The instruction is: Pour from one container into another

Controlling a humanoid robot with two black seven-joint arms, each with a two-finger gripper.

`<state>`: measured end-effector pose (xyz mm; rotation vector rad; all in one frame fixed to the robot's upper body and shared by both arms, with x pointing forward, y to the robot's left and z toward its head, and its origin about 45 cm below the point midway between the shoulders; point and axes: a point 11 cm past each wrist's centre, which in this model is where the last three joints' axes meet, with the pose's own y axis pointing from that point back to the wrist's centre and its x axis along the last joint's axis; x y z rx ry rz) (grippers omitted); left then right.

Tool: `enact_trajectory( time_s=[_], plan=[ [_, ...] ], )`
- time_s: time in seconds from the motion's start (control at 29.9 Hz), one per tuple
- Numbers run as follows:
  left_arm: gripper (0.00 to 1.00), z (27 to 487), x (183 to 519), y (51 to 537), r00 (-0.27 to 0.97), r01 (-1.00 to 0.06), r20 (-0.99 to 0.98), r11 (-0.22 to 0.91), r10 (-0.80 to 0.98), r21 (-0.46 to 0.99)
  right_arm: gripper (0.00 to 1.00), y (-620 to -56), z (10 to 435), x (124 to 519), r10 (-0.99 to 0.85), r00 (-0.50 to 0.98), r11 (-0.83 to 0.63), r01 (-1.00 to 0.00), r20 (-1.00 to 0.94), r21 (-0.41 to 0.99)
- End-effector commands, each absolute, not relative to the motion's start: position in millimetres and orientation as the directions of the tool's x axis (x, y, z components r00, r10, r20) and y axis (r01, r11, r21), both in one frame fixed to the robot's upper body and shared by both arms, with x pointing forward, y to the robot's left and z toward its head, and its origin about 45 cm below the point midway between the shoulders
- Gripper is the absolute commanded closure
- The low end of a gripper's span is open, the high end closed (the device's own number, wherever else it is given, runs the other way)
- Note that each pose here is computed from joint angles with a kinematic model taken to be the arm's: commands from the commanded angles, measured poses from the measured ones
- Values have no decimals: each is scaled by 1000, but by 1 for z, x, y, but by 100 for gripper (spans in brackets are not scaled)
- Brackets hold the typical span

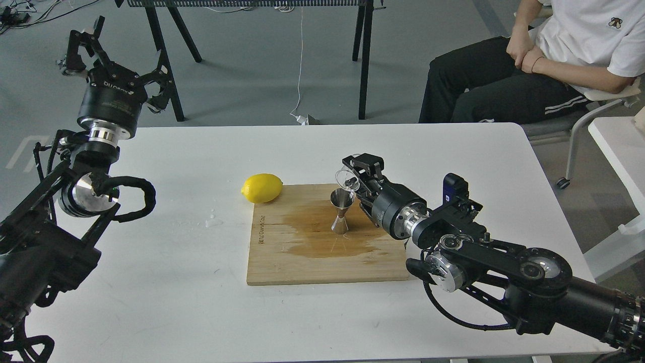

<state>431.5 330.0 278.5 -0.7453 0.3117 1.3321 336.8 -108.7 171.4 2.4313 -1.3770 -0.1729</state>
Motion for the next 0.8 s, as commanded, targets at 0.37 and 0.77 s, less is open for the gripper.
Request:
enact_trajectory(
  time_s=[0.37,0.77],
  plan=[
    [0,278,431,330,238,-949,-606,49,759,-311,58,-108,165,340,-804,558,-479,-813,206,333],
    [0,278,431,330,237,-948,-607,44,758,-315,58,-106,168,339,-784,564,-489,-818,259,302]
  ],
)
